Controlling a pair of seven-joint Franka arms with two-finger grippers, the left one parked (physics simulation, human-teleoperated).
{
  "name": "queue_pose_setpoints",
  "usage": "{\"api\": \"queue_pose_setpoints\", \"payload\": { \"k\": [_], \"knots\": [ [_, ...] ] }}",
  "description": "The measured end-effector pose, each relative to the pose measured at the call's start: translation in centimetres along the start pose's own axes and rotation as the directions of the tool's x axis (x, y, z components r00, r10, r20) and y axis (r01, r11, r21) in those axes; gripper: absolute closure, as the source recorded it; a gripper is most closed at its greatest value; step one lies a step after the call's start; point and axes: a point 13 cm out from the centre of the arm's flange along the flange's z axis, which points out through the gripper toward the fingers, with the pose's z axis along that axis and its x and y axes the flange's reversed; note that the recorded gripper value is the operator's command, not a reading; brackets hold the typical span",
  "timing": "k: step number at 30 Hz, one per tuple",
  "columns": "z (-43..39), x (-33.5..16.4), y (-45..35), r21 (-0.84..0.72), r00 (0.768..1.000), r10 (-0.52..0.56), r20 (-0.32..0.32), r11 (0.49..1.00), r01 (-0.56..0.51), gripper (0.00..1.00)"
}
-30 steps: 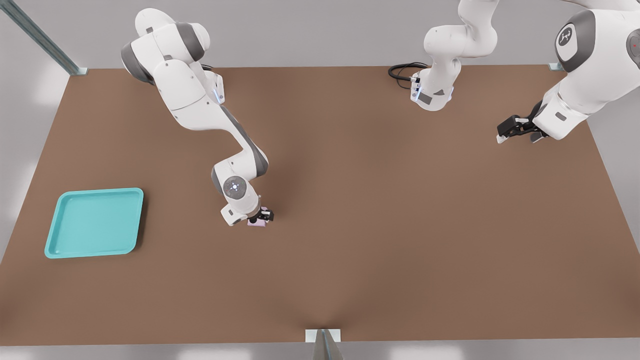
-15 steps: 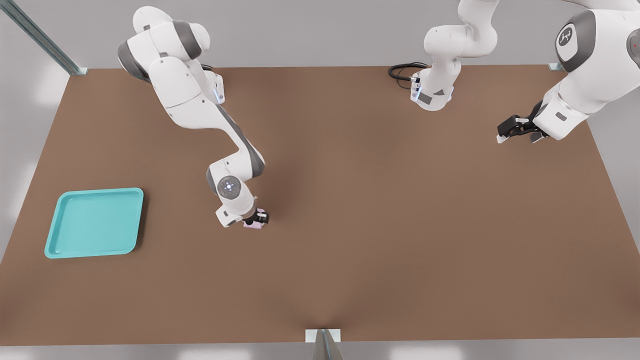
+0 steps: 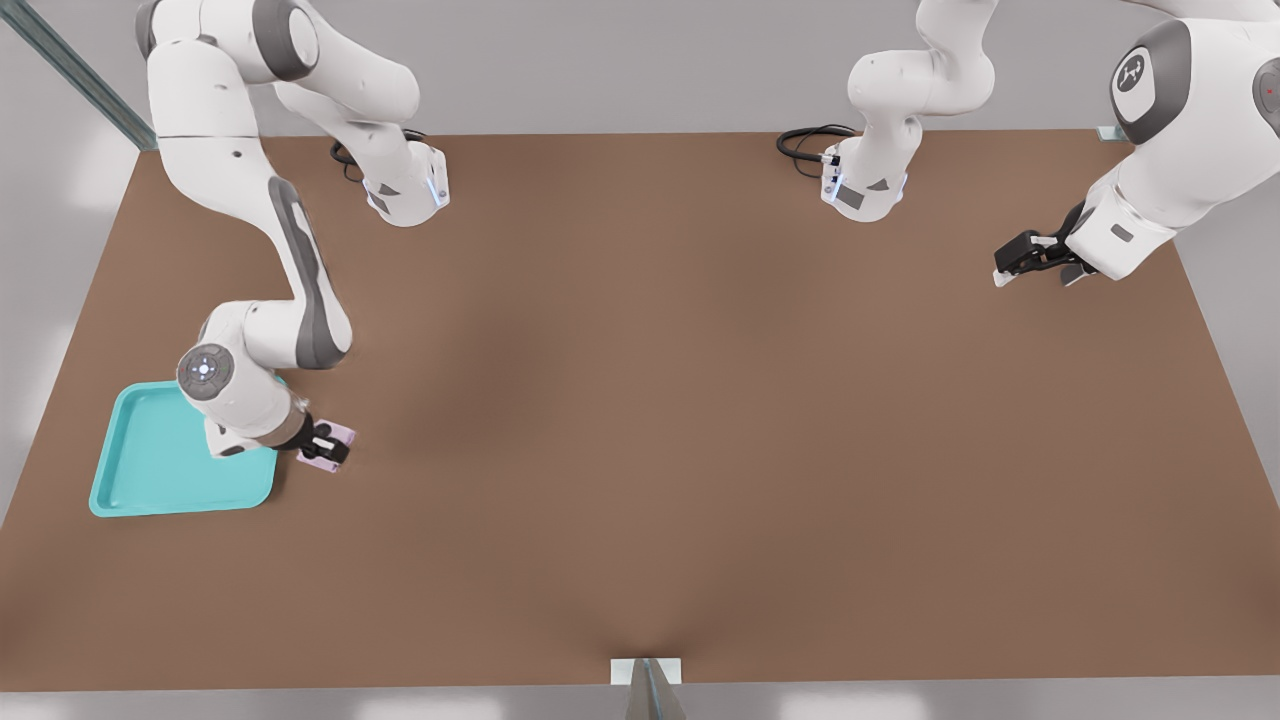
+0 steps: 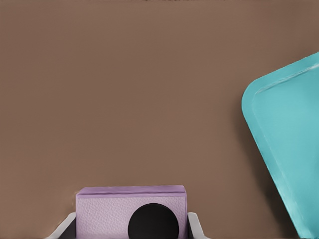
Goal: Keep left arm still and place phone on the tray with right arm
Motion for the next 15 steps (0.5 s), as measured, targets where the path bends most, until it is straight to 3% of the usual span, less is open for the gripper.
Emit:
{"api": "queue_pose_setpoints", "payload": {
  "k": [8, 15],
  "knots": [
    [3.7, -3.9, -20.5, -0.008, 0.998, 0.012, -0.061, 1.000, -0.013, 0.24],
    [10.0, -4.5, -22.7, -0.052, 0.974, -0.205, -0.097, 0.978, 0.201, 0.21]
  ]
}}
